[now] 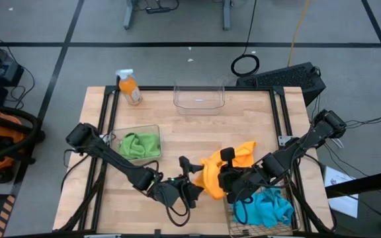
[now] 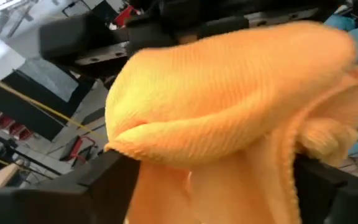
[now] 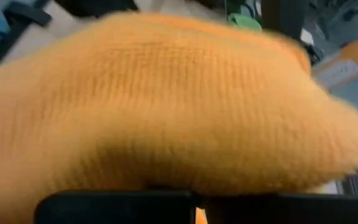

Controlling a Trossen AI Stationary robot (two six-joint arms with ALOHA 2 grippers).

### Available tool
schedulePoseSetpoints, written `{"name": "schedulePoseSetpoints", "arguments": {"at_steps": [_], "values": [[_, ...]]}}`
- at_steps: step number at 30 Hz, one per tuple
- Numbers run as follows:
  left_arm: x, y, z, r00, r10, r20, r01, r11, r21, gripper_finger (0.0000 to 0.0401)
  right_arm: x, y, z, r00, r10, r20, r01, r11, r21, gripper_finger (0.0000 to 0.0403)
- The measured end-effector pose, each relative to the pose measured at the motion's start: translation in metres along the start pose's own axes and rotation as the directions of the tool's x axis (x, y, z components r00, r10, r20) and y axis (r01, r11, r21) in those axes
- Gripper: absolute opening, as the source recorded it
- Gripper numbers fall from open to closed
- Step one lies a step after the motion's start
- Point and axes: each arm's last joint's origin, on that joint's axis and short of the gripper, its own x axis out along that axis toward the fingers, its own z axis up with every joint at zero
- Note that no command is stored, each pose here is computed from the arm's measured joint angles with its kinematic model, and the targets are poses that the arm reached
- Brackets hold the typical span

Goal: Sort microfiber towel by color & place in baskets
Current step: Put the bottom left orange microfiber towel into the top transparent bin

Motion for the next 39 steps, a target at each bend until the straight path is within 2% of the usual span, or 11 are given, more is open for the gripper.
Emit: {"name": "schedulePoseSetpoints", "arguments": {"at_steps": [6,10,13,18,19,20,24,28,32,39], "values": [[0.019,-0.005,-0.002,0.996,0.039,0.076,-0.041,0.999,0.022,0.0328,0.001,-0.002,0.007,0.997,0.040,0.063,-0.040,0.999,-0.008,0.0002],[0.022,-0.005,0.003,0.988,0.017,0.151,-0.024,0.999,0.046,0.0296,0.001,-0.002,0.008,0.997,0.042,0.066,-0.041,0.999,-0.014,0.0001],[0.024,-0.005,0.003,0.985,-0.016,0.174,0.008,0.999,0.048,0.0223,0.001,-0.002,0.007,0.997,0.047,0.058,-0.046,0.999,-0.020,0.0001],[0.022,-0.006,0.002,0.988,-0.003,0.153,-0.011,0.996,0.087,0.0055,-0.007,0.002,0.005,0.998,0.042,0.053,-0.041,0.999,-0.030,0.0001],[0.022,-0.006,0.002,0.989,-0.005,0.149,-0.009,0.995,0.095,0.0028,-0.008,0.003,0.004,0.998,0.032,0.049,-0.031,0.999,-0.017,0.0002],[0.022,-0.006,0.001,0.989,-0.006,0.145,-0.009,0.995,0.102,0.0020,-0.008,0.003,0.003,0.999,0.015,0.039,-0.015,1.000,-0.002,0.0003],[0.021,-0.006,0.002,0.990,0.011,0.139,-0.028,0.992,0.119,0.0031,-0.014,0.000,-0.001,1.000,0.005,0.010,-0.006,0.996,0.084,0.0021],[0.021,-0.005,0.001,0.993,0.058,0.105,-0.073,0.987,0.144,0.0033,-0.015,-0.001,-0.009,0.998,-0.010,-0.064,0.017,0.994,0.110,0.0059],[0.023,-0.002,-0.002,0.991,0.118,0.063,-0.127,0.977,0.174,0.0023,-0.017,-0.005,-0.018,0.985,-0.111,-0.132,0.127,0.984,0.121,0.0097],[0.041,0.019,-0.018,0.977,0.202,-0.062,-0.177,0.943,0.283,0.0023,-0.020,-0.010,-0.033,0.951,-0.185,-0.249,0.226,0.962,0.150,0.0162]]}}
